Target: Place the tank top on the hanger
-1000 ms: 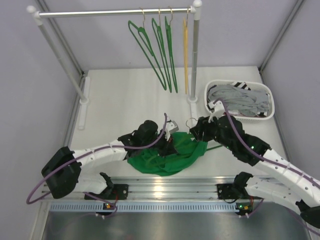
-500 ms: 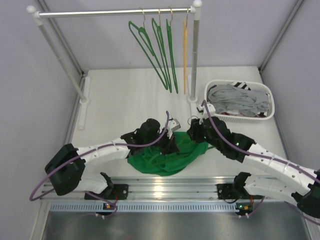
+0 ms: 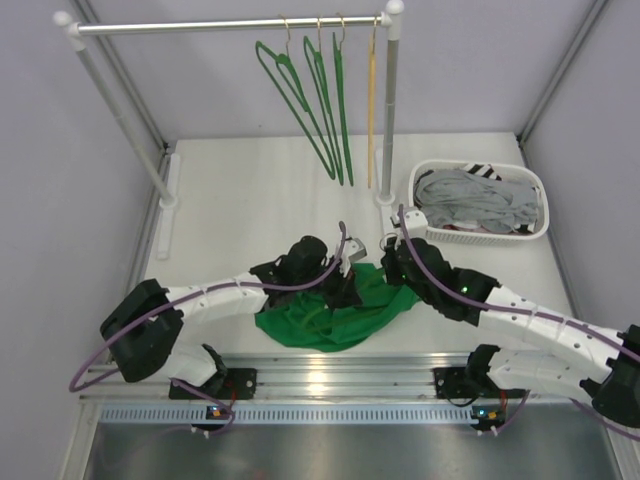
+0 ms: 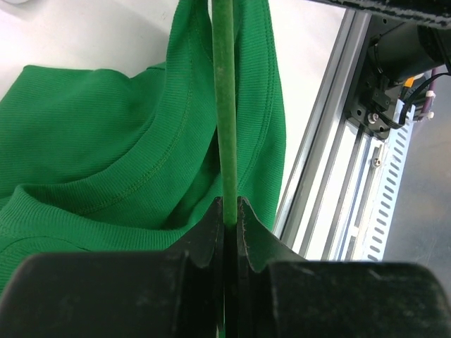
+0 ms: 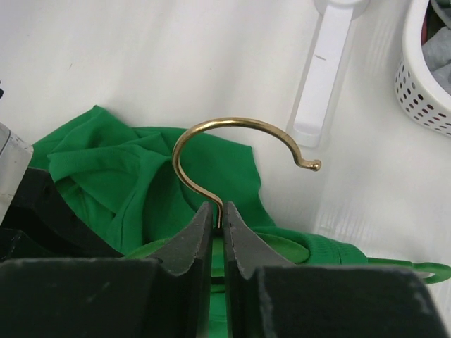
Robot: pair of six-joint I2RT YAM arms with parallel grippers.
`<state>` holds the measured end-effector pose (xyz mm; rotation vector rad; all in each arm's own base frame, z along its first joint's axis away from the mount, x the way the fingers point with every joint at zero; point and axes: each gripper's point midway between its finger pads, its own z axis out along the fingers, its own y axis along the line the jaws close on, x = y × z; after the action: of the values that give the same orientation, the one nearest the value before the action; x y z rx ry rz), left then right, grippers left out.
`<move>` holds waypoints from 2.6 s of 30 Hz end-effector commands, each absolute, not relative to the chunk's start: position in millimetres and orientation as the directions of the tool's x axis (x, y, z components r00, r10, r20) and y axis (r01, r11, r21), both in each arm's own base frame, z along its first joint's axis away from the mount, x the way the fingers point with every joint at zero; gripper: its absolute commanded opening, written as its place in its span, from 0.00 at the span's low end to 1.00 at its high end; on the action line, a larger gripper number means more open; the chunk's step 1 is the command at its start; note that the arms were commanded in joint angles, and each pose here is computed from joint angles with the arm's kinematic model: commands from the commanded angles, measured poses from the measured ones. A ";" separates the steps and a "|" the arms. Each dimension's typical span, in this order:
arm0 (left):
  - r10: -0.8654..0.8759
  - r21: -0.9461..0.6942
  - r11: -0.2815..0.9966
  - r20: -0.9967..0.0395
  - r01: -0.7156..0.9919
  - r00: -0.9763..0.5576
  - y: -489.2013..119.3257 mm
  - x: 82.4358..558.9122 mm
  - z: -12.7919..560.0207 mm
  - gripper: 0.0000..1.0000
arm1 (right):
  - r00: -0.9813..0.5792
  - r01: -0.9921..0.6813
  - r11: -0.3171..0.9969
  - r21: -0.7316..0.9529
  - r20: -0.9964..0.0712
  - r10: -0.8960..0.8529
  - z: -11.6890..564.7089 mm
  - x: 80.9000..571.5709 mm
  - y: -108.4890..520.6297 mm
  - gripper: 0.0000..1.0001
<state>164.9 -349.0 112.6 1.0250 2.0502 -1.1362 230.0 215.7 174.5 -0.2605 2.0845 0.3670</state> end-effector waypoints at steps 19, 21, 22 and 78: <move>0.185 -0.381 0.484 -0.835 0.788 -0.517 -364.9 210.8 149.4 0.29 | -0.469 -0.334 0.923 0.192 -0.883 0.013 170.8 222.4 215.0 0.00; 0.163 -0.363 0.548 -0.837 0.754 -0.522 -356.7 219.7 149.8 0.31 | -0.469 -0.335 0.922 0.194 -0.883 0.016 171.3 221.6 214.4 0.00; 0.154 -0.364 0.568 -0.834 0.738 -0.530 -353.7 221.5 149.7 0.31 | -0.469 -0.337 0.920 0.199 -0.883 0.019 171.7 221.2 214.7 0.00; -0.040 -0.703 0.672 -0.347 0.232 -0.937 -305.3 206.7 76.7 0.49 | -0.483 -0.384 0.899 0.211 -0.876 -0.001 169.4 207.2 213.2 0.00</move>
<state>200.2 -295.1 67.6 0.1691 2.6167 -1.0579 209.1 210.0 161.2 -0.2929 2.0568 0.4424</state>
